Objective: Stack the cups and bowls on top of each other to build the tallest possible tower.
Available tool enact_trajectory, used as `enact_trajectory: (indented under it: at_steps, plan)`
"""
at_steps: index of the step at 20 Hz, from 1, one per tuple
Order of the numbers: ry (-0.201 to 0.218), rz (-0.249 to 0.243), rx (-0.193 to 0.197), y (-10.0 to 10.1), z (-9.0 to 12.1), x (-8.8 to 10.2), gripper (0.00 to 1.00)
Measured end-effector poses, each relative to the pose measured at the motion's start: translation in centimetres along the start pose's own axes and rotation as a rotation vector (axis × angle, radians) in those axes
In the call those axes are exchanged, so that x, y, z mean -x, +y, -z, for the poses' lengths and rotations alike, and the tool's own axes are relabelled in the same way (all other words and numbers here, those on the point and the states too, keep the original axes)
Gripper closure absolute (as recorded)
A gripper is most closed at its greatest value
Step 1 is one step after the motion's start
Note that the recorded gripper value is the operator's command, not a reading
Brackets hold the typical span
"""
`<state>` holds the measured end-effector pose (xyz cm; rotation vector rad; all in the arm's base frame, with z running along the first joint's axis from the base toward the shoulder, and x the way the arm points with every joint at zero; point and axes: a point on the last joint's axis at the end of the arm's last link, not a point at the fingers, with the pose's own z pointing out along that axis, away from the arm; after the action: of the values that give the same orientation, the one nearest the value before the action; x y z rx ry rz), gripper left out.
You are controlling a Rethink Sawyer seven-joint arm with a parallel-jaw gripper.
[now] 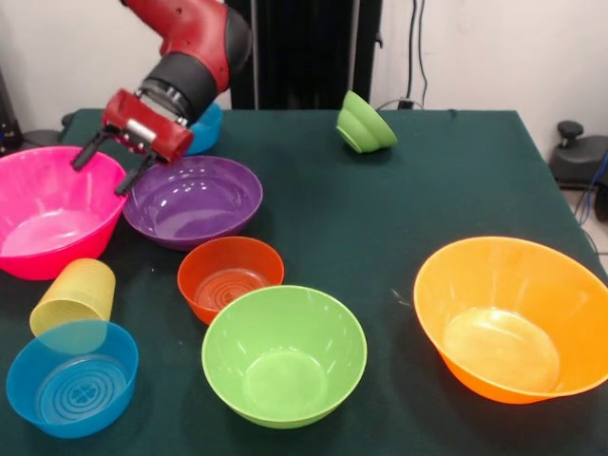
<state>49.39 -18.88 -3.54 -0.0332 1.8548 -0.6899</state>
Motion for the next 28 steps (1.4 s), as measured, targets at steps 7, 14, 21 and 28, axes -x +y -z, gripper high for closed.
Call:
enact_trajectory:
  at_steps: [7,14,21,28]
  plan:
    - [0.133,0.101,0.161,1.4,1.4,5.5,0.0]
    - [0.729,-0.052,0.33,-0.1,4.8,1.5,0.0]
    - [1.153,-0.286,0.296,-4.2,5.7,-1.4,0.0]
    - [1.159,-0.307,0.35,-2.7,4.8,0.7,0.0]
